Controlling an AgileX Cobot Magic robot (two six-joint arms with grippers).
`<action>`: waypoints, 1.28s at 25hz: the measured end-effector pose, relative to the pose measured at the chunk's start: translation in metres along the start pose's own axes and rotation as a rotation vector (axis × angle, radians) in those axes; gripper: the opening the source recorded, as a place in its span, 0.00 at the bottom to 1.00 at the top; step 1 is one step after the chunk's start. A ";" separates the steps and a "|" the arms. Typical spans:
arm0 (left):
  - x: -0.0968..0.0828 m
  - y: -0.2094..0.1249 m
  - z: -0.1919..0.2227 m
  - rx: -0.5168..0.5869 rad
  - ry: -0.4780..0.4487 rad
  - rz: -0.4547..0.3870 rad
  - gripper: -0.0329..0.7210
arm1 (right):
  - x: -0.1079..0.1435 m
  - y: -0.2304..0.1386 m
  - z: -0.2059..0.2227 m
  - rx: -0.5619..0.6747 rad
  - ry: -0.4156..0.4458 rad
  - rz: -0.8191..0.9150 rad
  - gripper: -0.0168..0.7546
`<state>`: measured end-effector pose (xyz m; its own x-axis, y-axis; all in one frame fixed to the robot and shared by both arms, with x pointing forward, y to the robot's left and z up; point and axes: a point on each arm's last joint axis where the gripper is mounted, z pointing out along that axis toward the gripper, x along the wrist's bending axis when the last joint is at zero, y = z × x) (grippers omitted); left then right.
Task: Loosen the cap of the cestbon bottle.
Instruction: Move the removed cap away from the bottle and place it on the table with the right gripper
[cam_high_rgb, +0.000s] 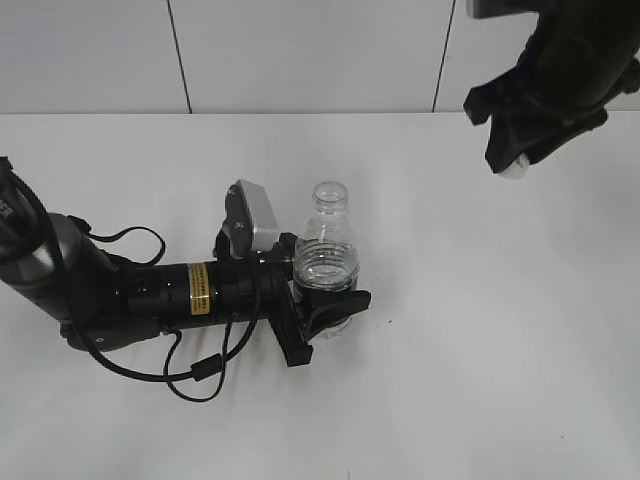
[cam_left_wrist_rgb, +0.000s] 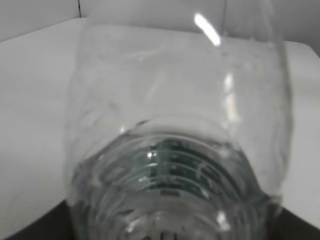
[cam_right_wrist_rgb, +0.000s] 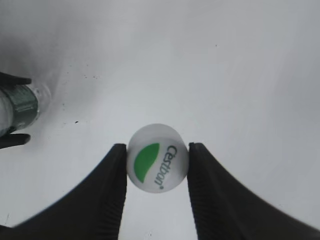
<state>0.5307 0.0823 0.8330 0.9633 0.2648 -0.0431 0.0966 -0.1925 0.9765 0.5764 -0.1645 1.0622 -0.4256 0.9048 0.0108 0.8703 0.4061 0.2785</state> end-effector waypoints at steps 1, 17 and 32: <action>0.000 0.000 0.000 -0.001 0.000 0.000 0.58 | -0.002 -0.004 0.010 -0.003 0.003 0.003 0.40; 0.000 0.000 0.000 -0.001 0.000 0.000 0.58 | -0.043 -0.025 0.130 0.115 -0.034 0.023 0.40; 0.000 0.000 0.000 -0.001 0.000 0.000 0.58 | -0.056 -0.033 0.165 0.171 -0.032 0.044 0.40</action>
<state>0.5306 0.0823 0.8330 0.9634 0.2647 -0.0431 0.0964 -0.1919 0.9767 0.6126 -0.2074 0.8935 -0.3809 0.9245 -0.0117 0.9183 0.3798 0.1115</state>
